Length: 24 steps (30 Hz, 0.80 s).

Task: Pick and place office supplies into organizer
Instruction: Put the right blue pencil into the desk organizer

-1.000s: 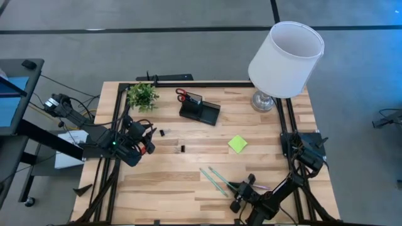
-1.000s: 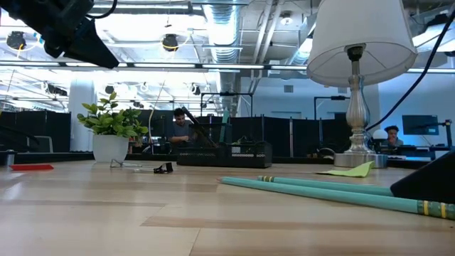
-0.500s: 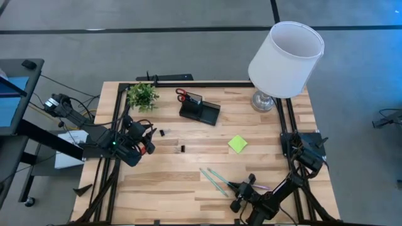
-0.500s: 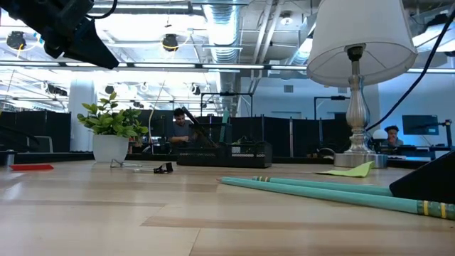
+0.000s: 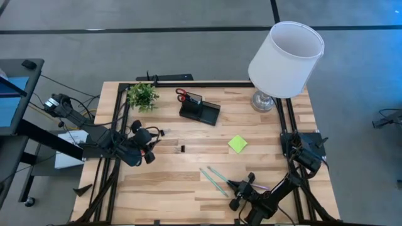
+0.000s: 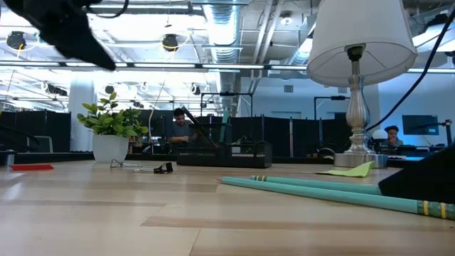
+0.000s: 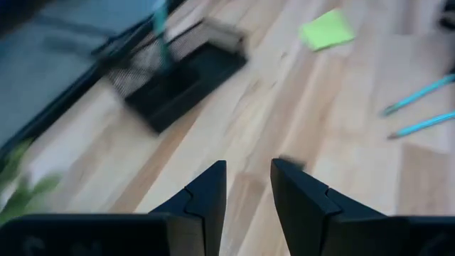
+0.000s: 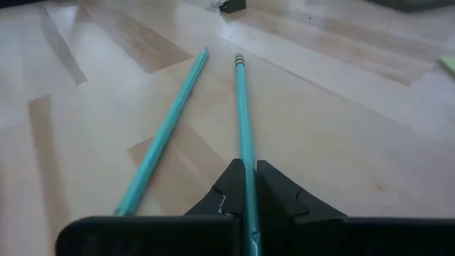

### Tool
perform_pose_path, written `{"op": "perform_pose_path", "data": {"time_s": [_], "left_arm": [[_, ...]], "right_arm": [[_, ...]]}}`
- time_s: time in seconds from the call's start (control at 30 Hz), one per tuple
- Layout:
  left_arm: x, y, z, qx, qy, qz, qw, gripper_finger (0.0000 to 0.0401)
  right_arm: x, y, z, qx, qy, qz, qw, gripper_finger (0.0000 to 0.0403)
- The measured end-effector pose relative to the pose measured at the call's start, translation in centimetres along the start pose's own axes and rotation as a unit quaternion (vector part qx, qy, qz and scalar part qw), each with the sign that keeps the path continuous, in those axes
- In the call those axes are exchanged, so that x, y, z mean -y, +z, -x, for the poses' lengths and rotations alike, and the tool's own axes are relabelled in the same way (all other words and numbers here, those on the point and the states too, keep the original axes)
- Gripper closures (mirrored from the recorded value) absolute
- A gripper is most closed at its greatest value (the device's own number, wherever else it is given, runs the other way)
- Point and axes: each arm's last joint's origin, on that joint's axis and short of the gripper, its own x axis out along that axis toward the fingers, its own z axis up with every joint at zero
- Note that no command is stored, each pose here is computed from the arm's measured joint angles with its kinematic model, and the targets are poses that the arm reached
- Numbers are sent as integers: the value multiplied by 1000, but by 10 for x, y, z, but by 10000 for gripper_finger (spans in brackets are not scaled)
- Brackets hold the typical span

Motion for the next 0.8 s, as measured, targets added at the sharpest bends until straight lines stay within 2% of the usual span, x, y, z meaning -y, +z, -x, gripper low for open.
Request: {"op": "perform_pose_path", "data": {"time_s": [0.13, 0.23, 0.37, 0.47, 0.67, 0.8], "left_arm": [[17, 10, -10, 29, -41, -46, 998, 292], [30, 11, -29, 25, -58, -89, 994, 292], [40, 8, -62, 15, -33, -120, 992, 291], [40, 9, -85, 9, -30, -121, 992, 284], [38, 14, -124, 13, -125, -104, 987, 246], [40, 15, -141, 36, -154, -121, 980, 222]], "right_arm": [[2, 3, -5, 5, -11, 7, 1000, 386], [4, 5, -9, 8, -18, 11, 1000, 388], [4, 6, -12, 8, -22, 9, 1000, 390], [3, 6, -12, 7, -22, 8, 1000, 388], [1, 8, -11, 7, -23, 13, 1000, 392], [-1, 10, -10, 4, -25, 18, 1000, 389]]}}
